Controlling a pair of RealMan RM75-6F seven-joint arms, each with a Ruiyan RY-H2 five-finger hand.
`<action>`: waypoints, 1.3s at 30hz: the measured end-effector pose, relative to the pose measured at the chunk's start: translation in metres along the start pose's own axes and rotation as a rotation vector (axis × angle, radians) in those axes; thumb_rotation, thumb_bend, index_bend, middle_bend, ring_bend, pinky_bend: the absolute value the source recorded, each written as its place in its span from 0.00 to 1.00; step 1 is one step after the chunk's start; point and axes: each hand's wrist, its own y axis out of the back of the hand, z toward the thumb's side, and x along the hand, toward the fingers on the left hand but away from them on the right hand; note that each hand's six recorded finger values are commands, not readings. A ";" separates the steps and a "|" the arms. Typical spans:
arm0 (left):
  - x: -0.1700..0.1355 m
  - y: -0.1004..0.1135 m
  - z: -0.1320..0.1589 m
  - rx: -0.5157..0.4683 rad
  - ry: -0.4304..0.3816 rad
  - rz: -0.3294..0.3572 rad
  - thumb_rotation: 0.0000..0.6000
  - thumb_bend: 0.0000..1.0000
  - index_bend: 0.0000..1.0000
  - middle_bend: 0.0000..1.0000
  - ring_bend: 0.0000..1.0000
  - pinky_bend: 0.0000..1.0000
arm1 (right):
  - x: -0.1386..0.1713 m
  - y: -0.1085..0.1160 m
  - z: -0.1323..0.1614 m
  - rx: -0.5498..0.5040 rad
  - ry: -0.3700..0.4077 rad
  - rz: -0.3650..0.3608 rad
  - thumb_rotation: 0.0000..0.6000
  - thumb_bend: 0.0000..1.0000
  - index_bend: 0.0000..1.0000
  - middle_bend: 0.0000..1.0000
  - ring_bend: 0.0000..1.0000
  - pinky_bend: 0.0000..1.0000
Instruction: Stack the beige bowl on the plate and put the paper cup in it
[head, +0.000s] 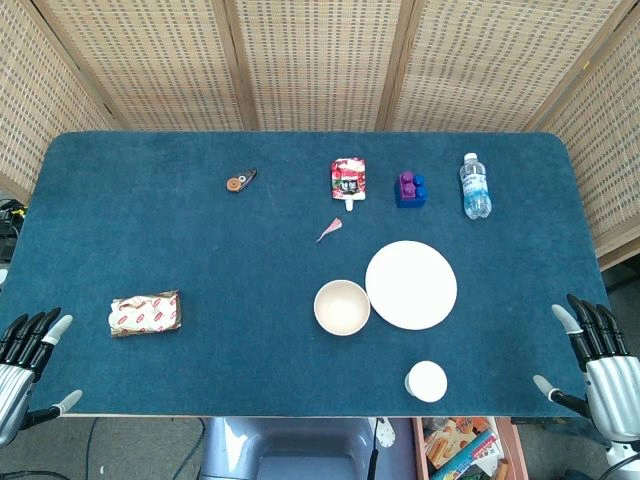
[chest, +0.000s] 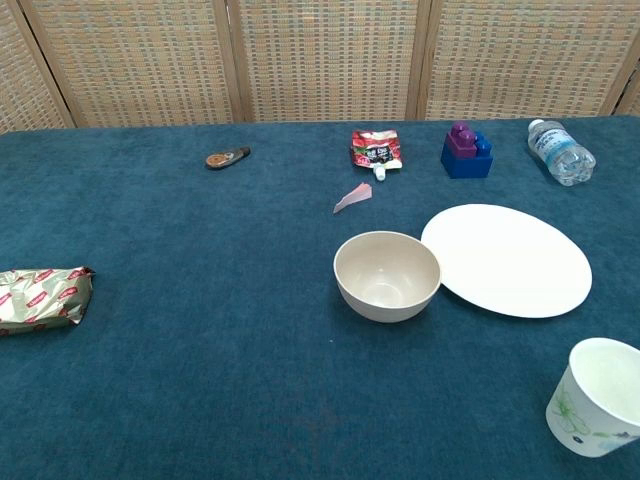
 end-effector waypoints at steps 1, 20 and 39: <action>0.000 0.000 0.000 -0.001 0.001 0.000 1.00 0.00 0.00 0.00 0.00 0.00 | 0.000 0.000 0.000 0.000 0.000 0.000 1.00 0.00 0.06 0.00 0.00 0.00; 0.007 -0.001 -0.004 0.006 0.026 -0.002 1.00 0.00 0.00 0.00 0.00 0.00 | -0.040 -0.023 0.015 0.071 0.123 0.087 1.00 0.00 0.06 0.00 0.00 0.00; 0.036 -0.014 -0.013 0.031 0.108 -0.050 1.00 0.00 0.00 0.00 0.00 0.00 | -0.145 -0.120 0.153 0.251 0.730 0.444 1.00 0.00 0.17 0.00 0.00 0.00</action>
